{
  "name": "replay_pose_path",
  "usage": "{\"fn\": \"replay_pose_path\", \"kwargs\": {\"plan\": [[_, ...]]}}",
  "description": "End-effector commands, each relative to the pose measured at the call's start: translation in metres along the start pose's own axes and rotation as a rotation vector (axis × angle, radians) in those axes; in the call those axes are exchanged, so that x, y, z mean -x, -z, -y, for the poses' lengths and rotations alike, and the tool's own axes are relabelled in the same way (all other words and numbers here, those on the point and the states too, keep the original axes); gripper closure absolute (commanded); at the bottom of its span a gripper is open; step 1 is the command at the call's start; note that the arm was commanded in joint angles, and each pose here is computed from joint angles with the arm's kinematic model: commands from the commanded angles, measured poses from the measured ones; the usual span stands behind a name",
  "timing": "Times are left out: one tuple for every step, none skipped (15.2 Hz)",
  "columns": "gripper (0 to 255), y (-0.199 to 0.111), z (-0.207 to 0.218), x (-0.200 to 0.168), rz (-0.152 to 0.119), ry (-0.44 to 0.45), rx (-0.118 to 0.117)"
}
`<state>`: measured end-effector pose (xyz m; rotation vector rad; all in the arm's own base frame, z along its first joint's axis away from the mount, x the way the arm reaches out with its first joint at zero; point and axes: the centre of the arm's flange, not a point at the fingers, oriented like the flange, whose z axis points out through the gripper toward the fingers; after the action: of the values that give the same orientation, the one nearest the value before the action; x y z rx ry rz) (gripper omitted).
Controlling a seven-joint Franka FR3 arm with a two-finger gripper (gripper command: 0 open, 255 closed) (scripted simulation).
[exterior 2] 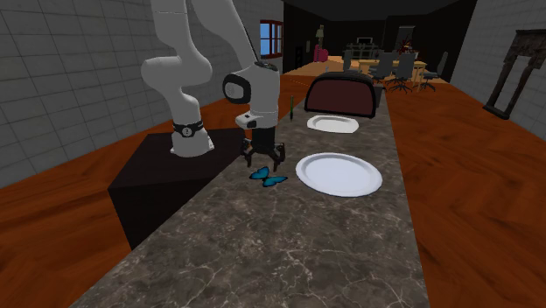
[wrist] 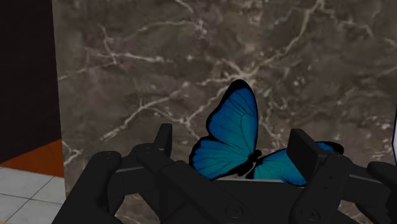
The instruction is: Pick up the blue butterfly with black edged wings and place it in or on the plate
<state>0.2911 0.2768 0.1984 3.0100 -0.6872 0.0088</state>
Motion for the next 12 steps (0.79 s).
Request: {"fn": "replay_pose_path", "kwargs": {"plan": [[0,-0.0138,0.0,0.0,0.0,-0.002,0.0],[0,-0.0138,0.0,0.0,0.0,-0.002,0.0],[0,-0.0138,0.0,0.0,0.0,-0.002,0.0],[0,-0.0138,-0.0001,0.0,0.0,-0.002,0.0],[0,-0.0138,0.0,0.0,0.0,-0.002,0.0],[0,-0.0138,0.0,0.0,0.0,-0.002,0.0],[0,-0.0138,0.0,0.0,0.0,-0.002,0.0],[0,-0.0138,0.0,0.0,0.0,-0.002,0.0],[0,-0.0137,0.0,0.0,0.0,-0.002,0.0],[255,-0.0137,0.0,0.0,0.0,-0.002,0.0],[255,-0.0137,0.0,0.0,0.0,-0.002,0.0],[255,-0.0145,0.0001,0.0002,0.0,-0.002,0.0]]}}
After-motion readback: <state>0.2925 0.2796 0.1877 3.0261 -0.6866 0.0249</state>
